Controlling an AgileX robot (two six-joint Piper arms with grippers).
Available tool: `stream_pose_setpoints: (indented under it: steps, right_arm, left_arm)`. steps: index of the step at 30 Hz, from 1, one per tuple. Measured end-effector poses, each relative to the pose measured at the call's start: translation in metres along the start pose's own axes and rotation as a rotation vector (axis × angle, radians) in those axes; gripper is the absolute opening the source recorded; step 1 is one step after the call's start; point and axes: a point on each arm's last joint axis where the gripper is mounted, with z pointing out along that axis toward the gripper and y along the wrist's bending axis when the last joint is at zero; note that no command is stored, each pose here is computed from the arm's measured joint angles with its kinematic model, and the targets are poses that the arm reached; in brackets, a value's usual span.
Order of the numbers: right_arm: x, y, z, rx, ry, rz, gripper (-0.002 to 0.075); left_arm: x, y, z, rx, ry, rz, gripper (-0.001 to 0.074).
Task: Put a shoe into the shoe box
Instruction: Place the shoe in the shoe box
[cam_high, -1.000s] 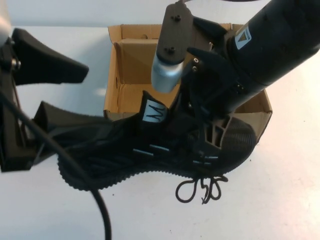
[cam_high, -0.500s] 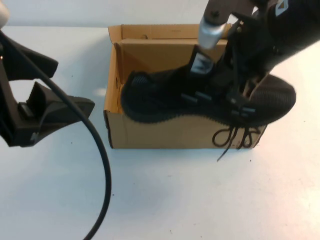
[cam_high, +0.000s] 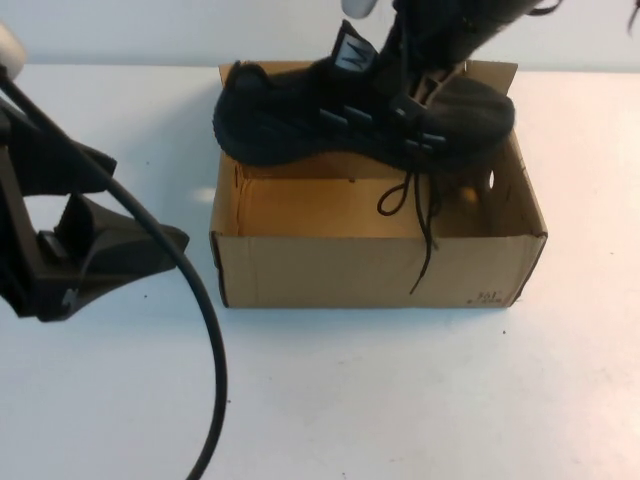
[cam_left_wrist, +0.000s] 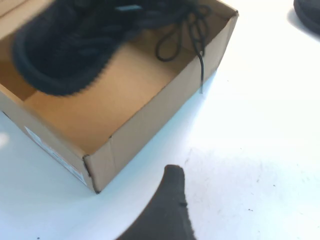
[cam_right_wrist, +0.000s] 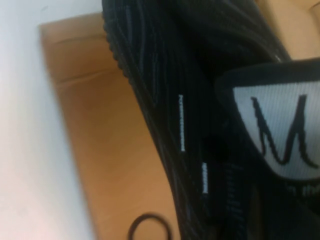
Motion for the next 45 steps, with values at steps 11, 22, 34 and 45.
stream_pose_setpoints:
  steps: [11,22,34,45]
  right_arm:
    - [0.006,-0.038,0.037,0.078,-0.06,-0.019,0.0013]
    - [0.029,-0.045,0.101,0.008,-0.003,-0.002,0.0013]
    - [0.064,-0.06,0.145,-0.019,0.064,0.053,0.0013]
    - [0.065,-0.062,0.148,-0.002,0.053,0.063,0.0013]
  left_arm:
    - [0.021,0.001,0.016,0.023,0.08,-0.035,0.0636]
    - [0.021,0.001,0.017,0.022,0.072,-0.039,0.0636]
    - [0.021,0.001,0.017,0.024,0.069,-0.041,0.0636]
    - [0.021,0.001,0.017,0.027,0.069,-0.043,0.0636]
